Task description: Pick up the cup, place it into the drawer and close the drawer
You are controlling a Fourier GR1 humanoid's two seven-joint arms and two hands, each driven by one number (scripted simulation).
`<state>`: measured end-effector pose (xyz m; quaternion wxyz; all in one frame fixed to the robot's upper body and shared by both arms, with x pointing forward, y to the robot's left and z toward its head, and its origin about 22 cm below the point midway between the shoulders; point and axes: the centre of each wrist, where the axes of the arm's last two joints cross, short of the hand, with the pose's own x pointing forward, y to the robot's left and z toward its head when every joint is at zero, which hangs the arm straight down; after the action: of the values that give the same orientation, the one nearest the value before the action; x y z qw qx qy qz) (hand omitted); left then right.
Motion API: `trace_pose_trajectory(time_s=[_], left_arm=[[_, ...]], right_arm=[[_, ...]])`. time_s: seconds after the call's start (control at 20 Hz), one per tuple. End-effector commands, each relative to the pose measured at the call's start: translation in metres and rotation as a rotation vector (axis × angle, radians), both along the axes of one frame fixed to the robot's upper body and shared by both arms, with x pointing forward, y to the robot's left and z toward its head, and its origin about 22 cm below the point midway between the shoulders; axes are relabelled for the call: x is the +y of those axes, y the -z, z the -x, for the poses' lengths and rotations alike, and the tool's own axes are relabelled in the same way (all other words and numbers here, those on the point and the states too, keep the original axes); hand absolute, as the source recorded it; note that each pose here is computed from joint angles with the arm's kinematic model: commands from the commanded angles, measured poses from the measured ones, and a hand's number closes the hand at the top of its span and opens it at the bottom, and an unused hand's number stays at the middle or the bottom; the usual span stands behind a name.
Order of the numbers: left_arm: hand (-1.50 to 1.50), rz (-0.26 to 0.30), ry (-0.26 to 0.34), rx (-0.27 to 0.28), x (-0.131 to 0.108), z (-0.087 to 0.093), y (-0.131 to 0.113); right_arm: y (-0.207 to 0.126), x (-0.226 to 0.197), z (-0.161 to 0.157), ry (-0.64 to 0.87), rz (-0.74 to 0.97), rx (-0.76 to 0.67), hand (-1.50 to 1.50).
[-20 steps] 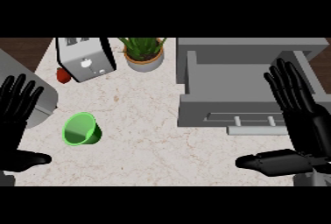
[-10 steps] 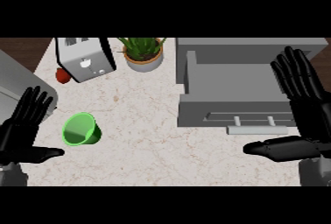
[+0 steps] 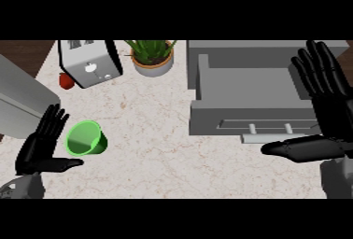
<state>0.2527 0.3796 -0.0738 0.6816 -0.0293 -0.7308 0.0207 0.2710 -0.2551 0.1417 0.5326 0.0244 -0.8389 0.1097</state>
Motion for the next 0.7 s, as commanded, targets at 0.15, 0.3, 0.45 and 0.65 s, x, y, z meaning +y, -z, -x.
trace_pose_trajectory(time_s=[0.15, 0.3, 0.45, 0.65], left_arm=[[-1.50, -0.048, -0.030, 0.015, 0.002, -0.005, 0.035], [-1.50, -0.024, -0.035, 0.035, 0.006, 0.018, 0.057], [-1.50, -0.035, -0.051, 0.021, 0.008, 0.013, 0.055], [-1.50, -0.011, -0.054, -0.020, 0.009, 0.028, 0.065]], right_arm=[[0.000, 0.006, -0.014, 0.005, 0.004, -0.004, -1.50], [0.000, 0.003, 0.003, 0.006, -0.015, -0.014, -1.50], [-0.013, 0.008, -0.004, -0.015, -0.002, 0.011, -1.50], [0.006, -0.005, 0.012, -0.010, -0.017, 0.009, -1.50]])
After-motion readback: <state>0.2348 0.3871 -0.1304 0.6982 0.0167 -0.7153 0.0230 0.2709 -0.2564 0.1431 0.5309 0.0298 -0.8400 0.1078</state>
